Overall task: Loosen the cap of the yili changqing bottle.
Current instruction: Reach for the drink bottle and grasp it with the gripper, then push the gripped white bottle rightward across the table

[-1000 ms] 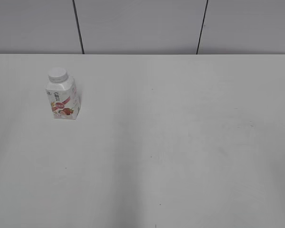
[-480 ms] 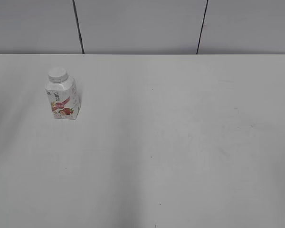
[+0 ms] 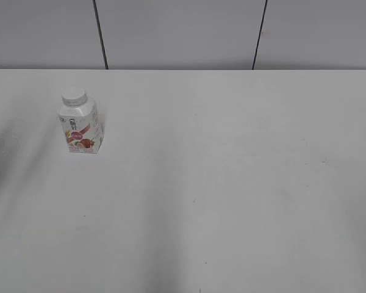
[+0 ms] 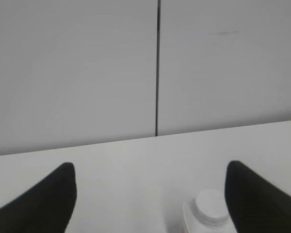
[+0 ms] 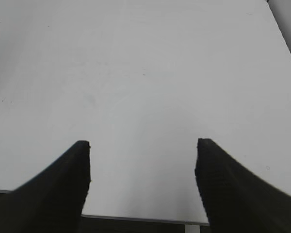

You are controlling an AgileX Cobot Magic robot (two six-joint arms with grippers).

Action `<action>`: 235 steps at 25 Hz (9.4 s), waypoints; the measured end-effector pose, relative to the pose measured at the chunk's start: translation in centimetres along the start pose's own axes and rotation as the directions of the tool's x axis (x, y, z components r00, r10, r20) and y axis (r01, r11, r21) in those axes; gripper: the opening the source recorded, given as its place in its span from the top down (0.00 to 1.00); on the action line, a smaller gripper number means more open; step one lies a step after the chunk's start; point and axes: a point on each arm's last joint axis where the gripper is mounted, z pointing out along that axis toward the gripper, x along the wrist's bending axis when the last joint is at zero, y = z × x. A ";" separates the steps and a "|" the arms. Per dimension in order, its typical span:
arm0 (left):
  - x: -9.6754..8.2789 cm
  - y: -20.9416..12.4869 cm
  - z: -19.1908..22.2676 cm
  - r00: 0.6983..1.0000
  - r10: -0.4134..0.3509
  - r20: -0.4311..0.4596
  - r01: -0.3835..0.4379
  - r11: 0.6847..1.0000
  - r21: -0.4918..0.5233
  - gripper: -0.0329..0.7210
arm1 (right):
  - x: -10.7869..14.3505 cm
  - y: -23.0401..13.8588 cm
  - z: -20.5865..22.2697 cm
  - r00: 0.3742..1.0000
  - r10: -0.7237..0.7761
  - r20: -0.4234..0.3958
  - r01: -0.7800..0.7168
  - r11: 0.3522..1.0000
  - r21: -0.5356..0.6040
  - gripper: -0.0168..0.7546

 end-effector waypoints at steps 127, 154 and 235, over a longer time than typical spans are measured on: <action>-3.2 -16.3 23.2 0.279 0.103 0.955 -0.353 0.936 0.002 0.40 | 0.0 0.0 0.0 1.000 0.000 0.000 0.000 1.000 0.000 0.29; -16.5 -16.6 20.3 0.141 0.122 0.983 -0.286 0.955 -0.077 0.40 | 0.0 0.0 0.0 1.000 0.000 0.000 0.000 1.000 0.000 0.29; -16.6 -18.6 20.5 0.144 0.109 0.983 -0.312 0.948 -0.060 0.40 | -0.1 12.9 11.2 0.945 0.311 -0.101 -0.237 0.863 0.446 0.40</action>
